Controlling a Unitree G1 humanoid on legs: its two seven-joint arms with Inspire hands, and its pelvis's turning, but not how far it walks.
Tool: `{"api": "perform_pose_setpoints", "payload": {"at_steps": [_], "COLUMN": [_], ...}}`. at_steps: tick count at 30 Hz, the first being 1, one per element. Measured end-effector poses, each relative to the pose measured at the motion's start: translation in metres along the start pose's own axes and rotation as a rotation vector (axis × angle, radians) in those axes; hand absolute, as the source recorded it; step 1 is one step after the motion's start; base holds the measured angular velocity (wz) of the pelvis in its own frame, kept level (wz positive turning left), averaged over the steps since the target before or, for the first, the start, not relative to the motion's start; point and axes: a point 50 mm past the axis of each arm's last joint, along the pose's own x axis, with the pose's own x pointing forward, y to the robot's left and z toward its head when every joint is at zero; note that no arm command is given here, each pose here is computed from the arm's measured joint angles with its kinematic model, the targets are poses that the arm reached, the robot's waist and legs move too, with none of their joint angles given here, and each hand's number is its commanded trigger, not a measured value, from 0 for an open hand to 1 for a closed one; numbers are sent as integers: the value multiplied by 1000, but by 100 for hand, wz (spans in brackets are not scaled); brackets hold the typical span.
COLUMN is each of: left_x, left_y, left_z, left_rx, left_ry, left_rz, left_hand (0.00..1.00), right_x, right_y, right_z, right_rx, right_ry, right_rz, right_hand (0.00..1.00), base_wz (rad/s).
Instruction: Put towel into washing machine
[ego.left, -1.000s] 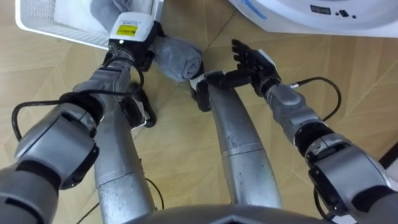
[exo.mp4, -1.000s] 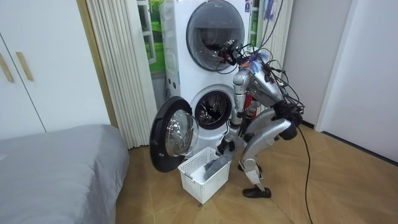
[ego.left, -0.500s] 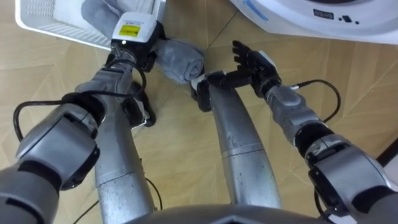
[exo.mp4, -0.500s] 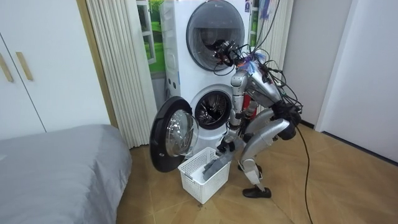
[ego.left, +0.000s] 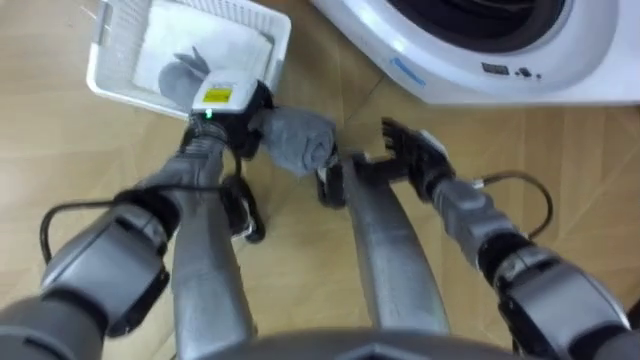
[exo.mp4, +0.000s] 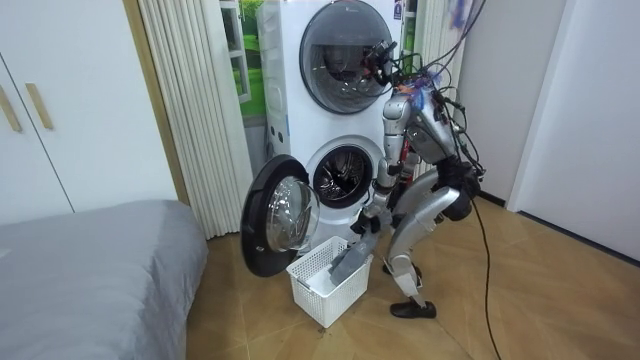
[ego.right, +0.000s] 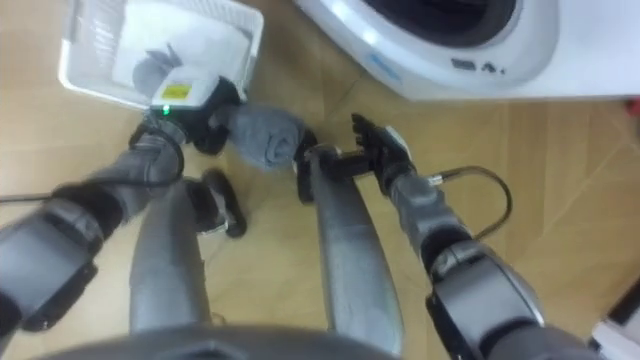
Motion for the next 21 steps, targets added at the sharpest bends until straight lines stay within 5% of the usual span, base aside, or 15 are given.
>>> {"api": "perform_pose_setpoints", "payload": {"at_steps": [5,11,15,21], "left_x": [1,7,6,-9], "left_y": [6,22,16,-17], "left_z": [-3,9,34,56], "left_rx": [-124,-524,-921,-1449], "left_ry": [45,103,72,37], "left_rz": [66,178,99,-183], "left_hand": [100,100,100,100], "right_x": [-2,1,2,2], "right_y": [-8,-11,-7,11], "right_z": [-4,8,15,16], "right_rx": [-8,-34,-59,-75], "right_ry": [23,-15,-45,-68], "right_rz": [-20,-12,6,60], "right_hand": [0,0,0,0], "base_wz": [5,2,9,12]}}
